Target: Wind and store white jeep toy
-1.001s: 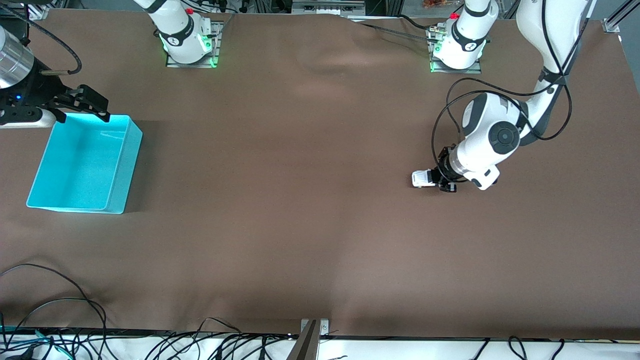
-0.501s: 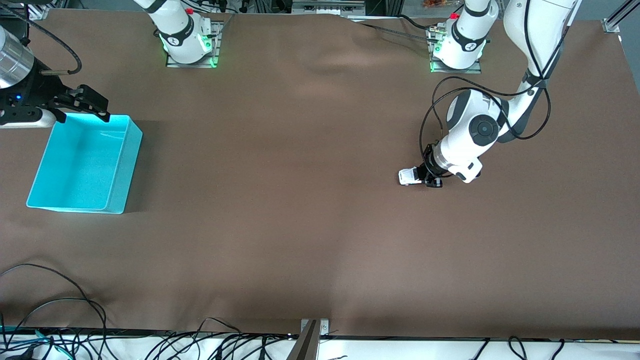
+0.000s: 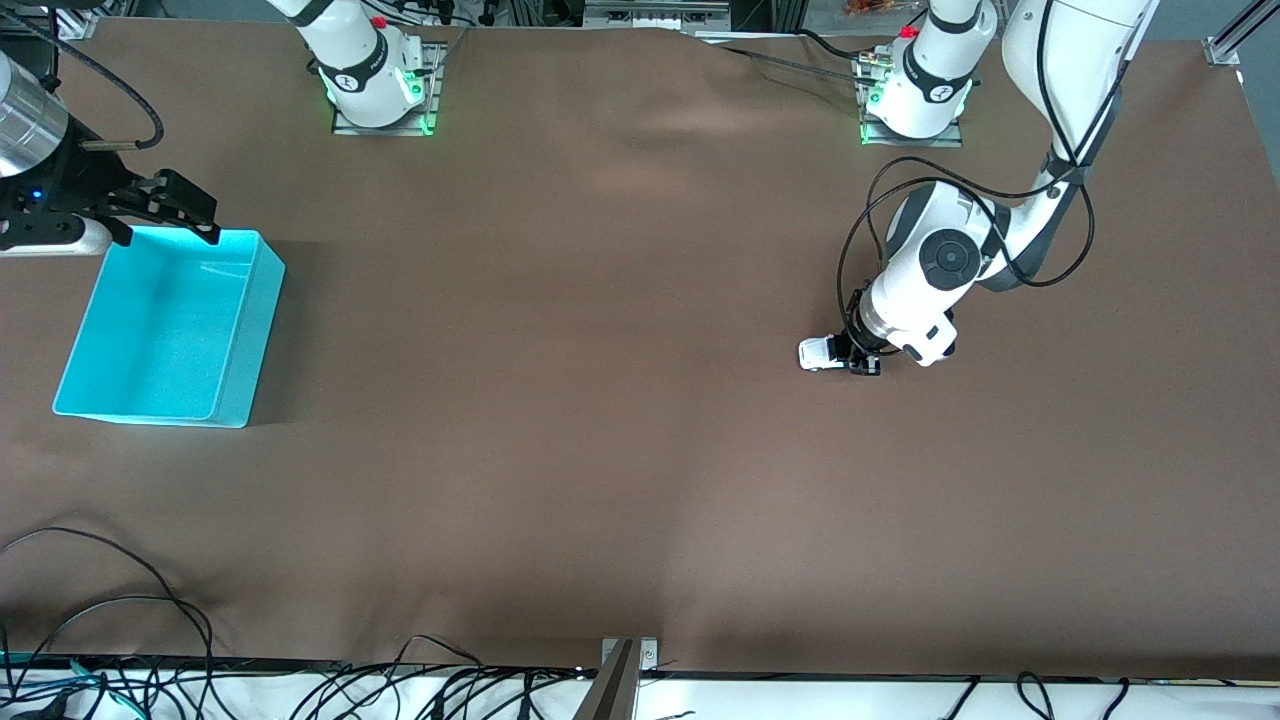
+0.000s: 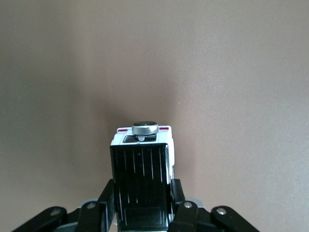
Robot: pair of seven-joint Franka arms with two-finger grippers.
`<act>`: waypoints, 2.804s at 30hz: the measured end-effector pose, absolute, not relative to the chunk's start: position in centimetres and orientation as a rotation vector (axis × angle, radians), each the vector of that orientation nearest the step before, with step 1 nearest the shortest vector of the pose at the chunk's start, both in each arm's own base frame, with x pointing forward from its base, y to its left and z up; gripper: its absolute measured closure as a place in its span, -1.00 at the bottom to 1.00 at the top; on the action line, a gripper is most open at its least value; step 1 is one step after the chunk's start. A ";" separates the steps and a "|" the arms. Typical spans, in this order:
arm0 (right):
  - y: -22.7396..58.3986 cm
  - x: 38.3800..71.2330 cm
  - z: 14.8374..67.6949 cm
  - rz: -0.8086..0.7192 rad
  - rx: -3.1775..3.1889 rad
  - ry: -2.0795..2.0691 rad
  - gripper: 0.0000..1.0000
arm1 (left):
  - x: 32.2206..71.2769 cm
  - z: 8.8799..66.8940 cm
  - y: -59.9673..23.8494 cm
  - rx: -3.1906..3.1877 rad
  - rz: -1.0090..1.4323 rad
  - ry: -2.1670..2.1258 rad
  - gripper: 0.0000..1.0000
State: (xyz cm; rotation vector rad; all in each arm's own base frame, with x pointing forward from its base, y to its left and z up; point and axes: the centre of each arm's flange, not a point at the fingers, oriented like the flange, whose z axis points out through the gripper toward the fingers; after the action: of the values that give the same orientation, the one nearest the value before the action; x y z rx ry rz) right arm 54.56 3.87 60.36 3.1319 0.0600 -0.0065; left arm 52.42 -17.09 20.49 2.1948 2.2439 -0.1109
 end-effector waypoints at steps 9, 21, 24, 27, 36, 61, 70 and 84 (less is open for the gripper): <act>3.9 54.6 60.4 -0.007 3.132 0.060 -1.00 | 52.8 20.5 -15.6 2.178 -0.105 2.272 0.03; 3.9 54.6 60.4 -0.006 3.132 0.060 -1.00 | 53.6 20.4 -10.9 2.233 -0.010 2.279 0.03; 3.9 54.6 60.4 -0.005 3.132 0.060 -1.00 | 53.7 20.4 -9.8 2.250 0.011 2.280 0.03; 3.9 54.6 60.4 -0.004 3.132 0.060 -1.00 | 53.8 20.3 -8.4 2.263 0.025 2.281 0.03; 3.9 54.6 60.4 -0.003 3.132 0.060 -1.00 | 54.2 20.3 -3.3 2.321 0.026 2.236 0.03; 3.8 54.6 60.5 0.002 3.132 0.058 -1.00 | 54.2 20.3 7.4 2.387 0.071 2.169 0.03; 3.8 54.6 60.5 0.002 3.132 0.058 -1.00 | 53.9 19.3 9.4 2.359 0.055 2.202 -0.44; 3.8 54.6 60.5 0.004 3.132 0.057 -1.00 | 57.0 26.1 13.6 2.404 0.129 2.216 -1.00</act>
State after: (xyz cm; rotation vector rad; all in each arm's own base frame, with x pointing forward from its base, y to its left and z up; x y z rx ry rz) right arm 54.61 3.81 60.52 3.1322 0.0573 0.0035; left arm 56.95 13.58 26.08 2.4038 2.2163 0.1286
